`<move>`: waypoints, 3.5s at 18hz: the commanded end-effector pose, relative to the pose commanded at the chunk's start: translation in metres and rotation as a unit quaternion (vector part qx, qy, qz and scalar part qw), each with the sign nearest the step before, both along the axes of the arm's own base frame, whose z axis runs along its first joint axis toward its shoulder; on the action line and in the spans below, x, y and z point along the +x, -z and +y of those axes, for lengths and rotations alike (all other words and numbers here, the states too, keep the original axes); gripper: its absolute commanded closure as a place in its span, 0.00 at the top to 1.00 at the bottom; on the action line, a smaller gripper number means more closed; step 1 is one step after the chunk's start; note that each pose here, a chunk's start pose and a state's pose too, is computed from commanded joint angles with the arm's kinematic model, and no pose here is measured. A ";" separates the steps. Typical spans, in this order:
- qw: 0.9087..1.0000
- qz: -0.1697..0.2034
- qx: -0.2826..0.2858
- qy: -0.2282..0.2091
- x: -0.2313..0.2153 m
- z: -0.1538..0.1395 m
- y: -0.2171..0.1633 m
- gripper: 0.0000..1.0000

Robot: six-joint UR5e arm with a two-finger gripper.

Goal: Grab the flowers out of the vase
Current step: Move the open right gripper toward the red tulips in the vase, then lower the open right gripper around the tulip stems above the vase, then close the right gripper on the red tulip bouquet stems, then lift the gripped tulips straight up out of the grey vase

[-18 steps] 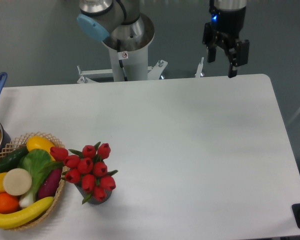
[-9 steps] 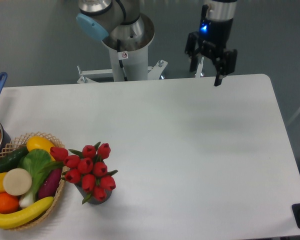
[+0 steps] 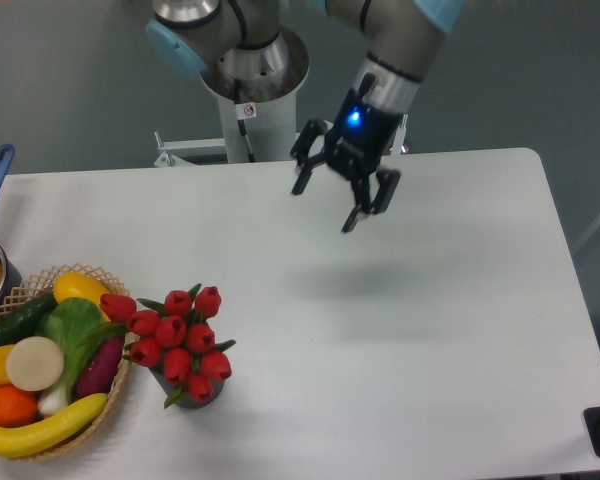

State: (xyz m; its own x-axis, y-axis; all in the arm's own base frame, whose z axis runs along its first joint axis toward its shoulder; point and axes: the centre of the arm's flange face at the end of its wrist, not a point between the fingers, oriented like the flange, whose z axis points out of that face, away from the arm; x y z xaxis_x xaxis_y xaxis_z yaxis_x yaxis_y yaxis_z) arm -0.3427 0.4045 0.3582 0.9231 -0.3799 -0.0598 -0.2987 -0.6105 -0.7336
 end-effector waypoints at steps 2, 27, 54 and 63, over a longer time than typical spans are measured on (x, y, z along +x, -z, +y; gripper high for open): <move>1.000 -0.012 0.016 0.012 0.002 0.017 0.011 1.00; 0.990 -0.119 0.066 0.042 0.019 0.138 0.050 1.00; 0.988 -0.136 0.070 0.021 0.027 0.138 0.015 0.39; 0.985 -0.150 0.084 -0.013 0.026 0.134 -0.044 0.39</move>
